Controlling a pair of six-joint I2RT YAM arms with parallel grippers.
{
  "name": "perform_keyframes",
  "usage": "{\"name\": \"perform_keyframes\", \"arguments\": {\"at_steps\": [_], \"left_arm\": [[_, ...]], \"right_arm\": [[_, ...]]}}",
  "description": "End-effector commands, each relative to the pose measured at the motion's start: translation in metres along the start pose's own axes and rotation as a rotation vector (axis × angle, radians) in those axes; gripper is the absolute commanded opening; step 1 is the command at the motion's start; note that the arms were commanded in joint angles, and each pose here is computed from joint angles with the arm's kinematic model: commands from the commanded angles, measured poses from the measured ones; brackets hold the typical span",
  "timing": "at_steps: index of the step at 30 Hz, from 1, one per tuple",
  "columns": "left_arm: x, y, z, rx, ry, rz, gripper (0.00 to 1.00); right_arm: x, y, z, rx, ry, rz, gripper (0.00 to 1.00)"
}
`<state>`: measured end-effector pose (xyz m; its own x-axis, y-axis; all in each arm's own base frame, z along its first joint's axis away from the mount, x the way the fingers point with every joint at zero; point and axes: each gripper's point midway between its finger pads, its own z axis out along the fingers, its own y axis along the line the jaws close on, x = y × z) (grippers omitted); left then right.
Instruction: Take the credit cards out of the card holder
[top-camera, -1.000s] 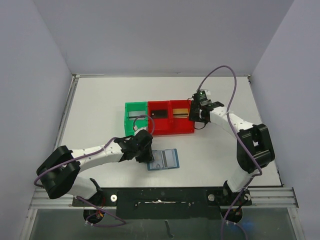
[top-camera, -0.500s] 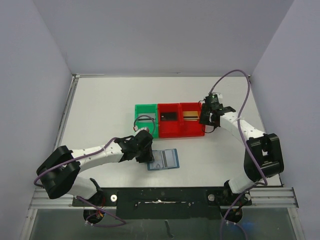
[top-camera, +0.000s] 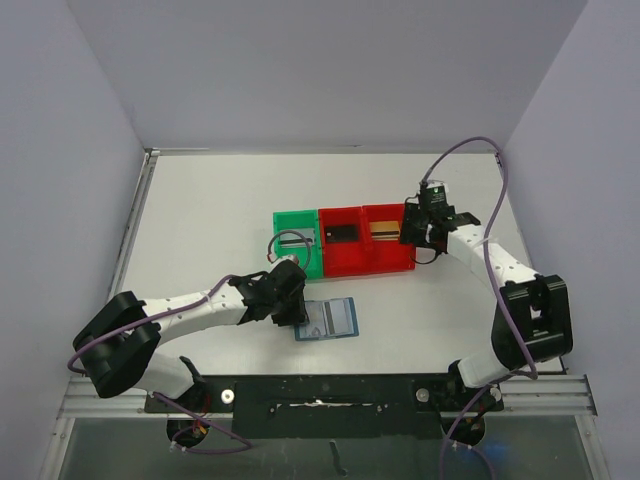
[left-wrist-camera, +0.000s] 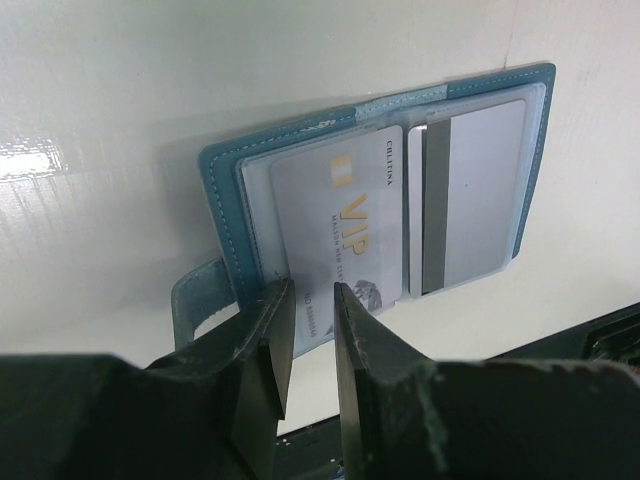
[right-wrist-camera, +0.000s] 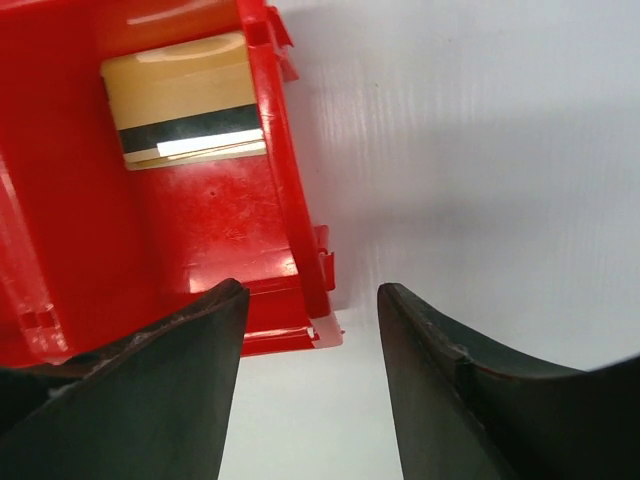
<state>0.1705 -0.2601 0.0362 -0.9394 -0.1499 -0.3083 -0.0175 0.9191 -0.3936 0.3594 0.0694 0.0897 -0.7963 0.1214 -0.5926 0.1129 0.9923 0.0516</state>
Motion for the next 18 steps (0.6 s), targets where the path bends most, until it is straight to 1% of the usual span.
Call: {"name": "perform_keyframes", "arguments": {"at_steps": [1, 2, 4, 7, 9, 12, 15, 18], "left_arm": [[-0.004, -0.014, -0.007, 0.065, -0.019, 0.028, 0.22], [-0.004, -0.015, -0.008, 0.070, -0.016, 0.032, 0.22], [-0.003, -0.015, -0.008, 0.074, -0.011, 0.037, 0.23], [-0.003, -0.016, -0.008, 0.072, -0.008, 0.038, 0.24], [-0.003, -0.014, -0.007, 0.057, -0.008, 0.040, 0.24], [-0.006, -0.008, -0.008, 0.017, -0.019, 0.043, 0.24], [-0.009, -0.009, -0.011, 0.022, -0.038, 0.050, 0.30], [-0.011, -0.010, -0.012, 0.038, -0.051, 0.046, 0.32]], "right_arm": [[-0.051, 0.015, -0.043, -0.100, -0.151, -0.036, 0.56], [-0.053, 0.017, -0.048, -0.115, -0.152, -0.039, 0.56], [-0.051, 0.031, -0.060, -0.198, -0.156, -0.012, 0.56], [-0.039, 0.073, -0.082, -0.413, -0.177, 0.049, 0.56], [-0.024, 0.100, -0.093, -0.506, -0.180, 0.076, 0.56], [0.001, 0.132, -0.103, -0.576, -0.166, 0.114, 0.54], [0.025, 0.157, -0.111, -0.634, -0.139, 0.149, 0.50], [0.051, 0.171, -0.113, -0.643, -0.090, 0.195, 0.45]]}}
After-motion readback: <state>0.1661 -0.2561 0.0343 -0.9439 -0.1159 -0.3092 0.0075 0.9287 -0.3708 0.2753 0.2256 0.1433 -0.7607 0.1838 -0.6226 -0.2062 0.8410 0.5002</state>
